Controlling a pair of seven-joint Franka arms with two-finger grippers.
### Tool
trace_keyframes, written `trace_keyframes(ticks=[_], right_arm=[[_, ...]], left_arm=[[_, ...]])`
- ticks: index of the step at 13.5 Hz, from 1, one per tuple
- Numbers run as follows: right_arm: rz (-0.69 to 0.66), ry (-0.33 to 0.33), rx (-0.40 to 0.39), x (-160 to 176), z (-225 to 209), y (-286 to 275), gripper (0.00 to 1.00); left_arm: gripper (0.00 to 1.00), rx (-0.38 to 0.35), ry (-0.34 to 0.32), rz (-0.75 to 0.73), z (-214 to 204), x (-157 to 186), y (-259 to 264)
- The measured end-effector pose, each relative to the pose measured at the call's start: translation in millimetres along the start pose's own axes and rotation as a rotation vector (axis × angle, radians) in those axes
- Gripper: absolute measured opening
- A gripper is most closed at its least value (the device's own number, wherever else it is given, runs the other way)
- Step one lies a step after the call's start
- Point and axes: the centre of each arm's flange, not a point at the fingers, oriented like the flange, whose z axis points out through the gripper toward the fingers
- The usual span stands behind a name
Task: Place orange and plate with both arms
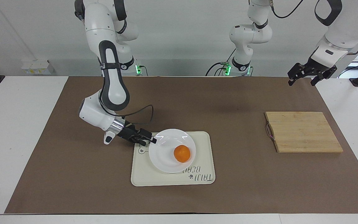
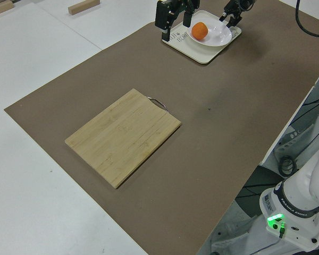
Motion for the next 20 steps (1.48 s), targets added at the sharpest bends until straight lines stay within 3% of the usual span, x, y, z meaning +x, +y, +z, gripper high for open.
trace_keyframes(ticks=[2, 7, 11, 17, 20], right_arm=[[-0.02, 0.015, -0.081, 3, -28, -16, 1.0], [-0.141, 0.053, -0.376, -16, -112, -76, 1.0], [-0.204, -0.007, -0.579, -32, -184, -78, 1.0], [-0.219, -0.057, -0.726, -62, -262, -103, 1.0], [-0.209, -0.096, -0.759, -80, -298, -127, 1.0]], left_arm=[[1.0, 0.0, 0.0, 0.0, 0, 0, 0], [1.0, 0.0, 0.0, 0.0, 0, 0, 0], [1.0, 0.0, 0.0, 0.0, 0, 0, 0], [1.0, 0.0, 0.0, 0.0, 0, 0, 0], [1.0, 0.0, 0.0, 0.0, 0, 0, 0]])
